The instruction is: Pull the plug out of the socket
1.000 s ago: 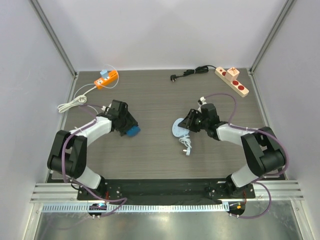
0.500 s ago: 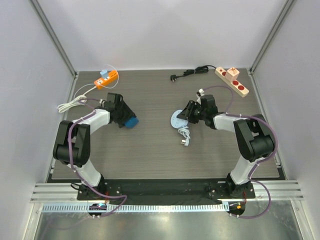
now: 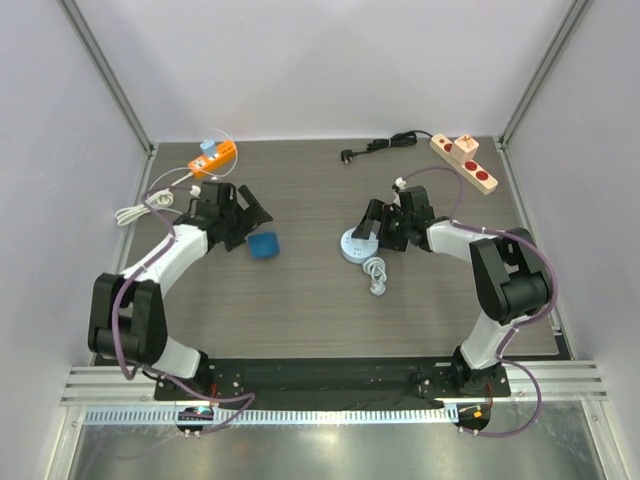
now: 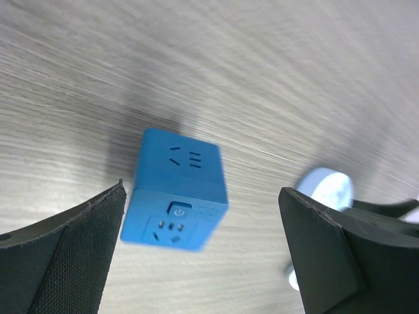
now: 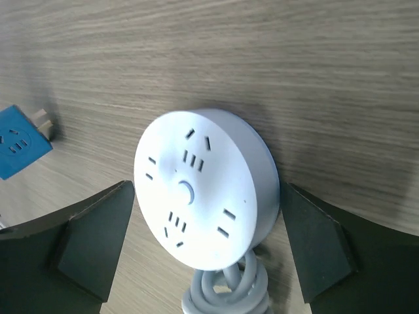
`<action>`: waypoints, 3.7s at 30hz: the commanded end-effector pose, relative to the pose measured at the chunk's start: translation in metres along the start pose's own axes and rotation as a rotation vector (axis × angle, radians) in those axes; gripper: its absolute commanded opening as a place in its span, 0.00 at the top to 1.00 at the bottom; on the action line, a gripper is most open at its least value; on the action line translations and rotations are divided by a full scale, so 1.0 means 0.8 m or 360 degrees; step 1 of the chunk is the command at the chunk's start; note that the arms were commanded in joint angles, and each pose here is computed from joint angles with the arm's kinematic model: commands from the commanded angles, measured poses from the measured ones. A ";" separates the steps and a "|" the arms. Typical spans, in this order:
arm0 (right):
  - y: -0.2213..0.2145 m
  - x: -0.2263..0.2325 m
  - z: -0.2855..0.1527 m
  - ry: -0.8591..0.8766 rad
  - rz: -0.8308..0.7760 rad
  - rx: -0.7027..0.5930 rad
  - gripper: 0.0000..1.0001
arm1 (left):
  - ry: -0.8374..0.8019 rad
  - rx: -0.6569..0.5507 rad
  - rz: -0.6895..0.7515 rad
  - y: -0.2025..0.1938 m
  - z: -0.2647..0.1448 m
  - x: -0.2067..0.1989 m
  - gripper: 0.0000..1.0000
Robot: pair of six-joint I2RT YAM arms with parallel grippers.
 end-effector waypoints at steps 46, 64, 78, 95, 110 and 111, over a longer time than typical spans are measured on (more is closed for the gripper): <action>0.211 -0.143 -0.296 -0.0629 0.0737 -0.1324 0.00 | -0.1219 0.0034 0.0112 -0.084 -0.276 -0.107 0.03; 0.455 -0.247 -0.171 -0.0457 0.0482 -0.1287 0.03 | -0.1102 0.0190 0.0214 -0.050 -0.186 -0.127 0.12; 0.460 -0.280 -0.101 -0.0376 0.0418 -0.1018 0.20 | -0.1089 0.0258 0.0249 -0.059 -0.168 -0.122 0.12; 0.288 -0.216 -0.062 -0.0265 0.0557 -0.0629 0.54 | -0.1084 0.0218 0.0321 -0.053 -0.162 -0.123 0.13; 0.252 -0.160 -0.072 -0.0605 0.0216 -0.0590 0.14 | -0.1033 0.0208 0.0295 -0.068 -0.179 -0.109 0.13; 0.247 -0.166 -0.063 -0.0638 0.0221 -0.0552 0.14 | -0.1033 0.0220 0.0296 -0.067 -0.177 -0.110 0.13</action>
Point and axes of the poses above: each gripper's point midway between its finger pads, its own z axis out along the fingers, its own x axis along the line the jaws close on, y = z × x, the point moved 1 cm from there along -z, back along the fingers, and after that the axes turned 14 degrees about z, right-handed, at the moved point
